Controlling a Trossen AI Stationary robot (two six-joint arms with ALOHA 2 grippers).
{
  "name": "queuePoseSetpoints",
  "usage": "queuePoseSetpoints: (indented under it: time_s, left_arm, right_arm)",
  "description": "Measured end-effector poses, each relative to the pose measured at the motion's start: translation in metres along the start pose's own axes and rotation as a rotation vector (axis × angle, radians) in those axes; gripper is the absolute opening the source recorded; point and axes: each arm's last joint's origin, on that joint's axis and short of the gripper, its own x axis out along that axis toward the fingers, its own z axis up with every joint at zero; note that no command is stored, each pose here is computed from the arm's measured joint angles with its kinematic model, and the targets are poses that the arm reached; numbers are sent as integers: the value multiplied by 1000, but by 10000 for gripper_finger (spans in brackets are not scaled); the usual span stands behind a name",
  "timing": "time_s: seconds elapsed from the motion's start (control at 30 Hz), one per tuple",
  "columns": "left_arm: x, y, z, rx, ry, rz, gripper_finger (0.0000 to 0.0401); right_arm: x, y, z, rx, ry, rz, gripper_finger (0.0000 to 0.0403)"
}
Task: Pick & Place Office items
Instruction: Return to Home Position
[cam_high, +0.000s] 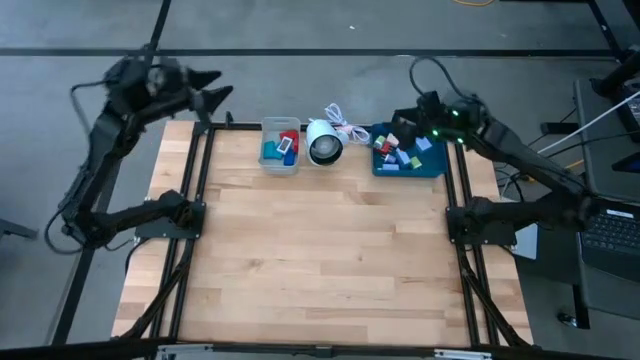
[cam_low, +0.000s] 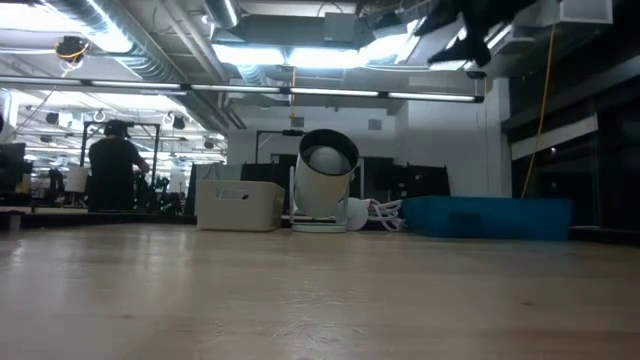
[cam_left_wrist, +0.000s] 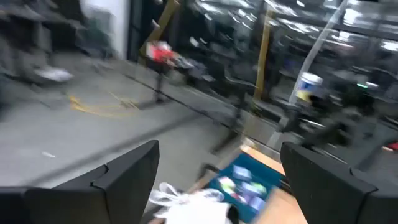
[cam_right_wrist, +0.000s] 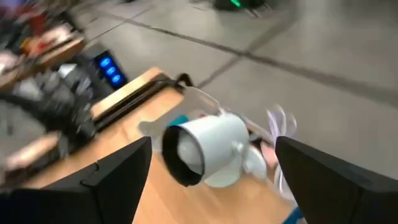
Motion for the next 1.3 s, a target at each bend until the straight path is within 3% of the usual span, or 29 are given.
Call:
queuePoseSetpoints:
  time_s: [0.07,0.17,0.23,0.3,0.37,0.53,0.77,0.9,1.03,1.17,1.3]
  left_arm:
    - [-19,-6,1,15,-41,86,331]
    - [-49,-10,-5,-12,-84,325,331]
    - [-71,-13,-13,-70,-89,450,331]
    - [-90,-18,-23,-168,-95,504,331]
    - [-109,-24,-32,-169,-95,499,331]
    - [-158,-45,-55,-93,-197,342,331]
    - [-227,-58,-119,-90,-305,382,331]
    - [-233,-58,-136,-90,-128,388,331]
    - [-226,-62,-130,-16,-189,292,331]
    - [-227,-62,-135,21,-157,294,331]
    - [-223,-63,-136,5,-152,279,331]
  right_arm:
    - [-12,10,-3,-59,2,47,347]
    - [-22,21,-8,47,47,130,347]
    - [-26,29,-11,23,62,206,347]
    - [-31,41,-10,-48,18,269,347]
    - [-40,53,-10,-125,-32,323,347]
    - [-62,61,-25,-186,-126,355,348]
    - [-72,40,-93,-102,-308,463,348]
    - [-72,30,-120,-59,-370,516,348]
    - [-69,26,-134,-76,-361,513,348]
    - [-57,21,-155,-120,-310,482,348]
    - [-46,15,-178,-63,-335,508,348]
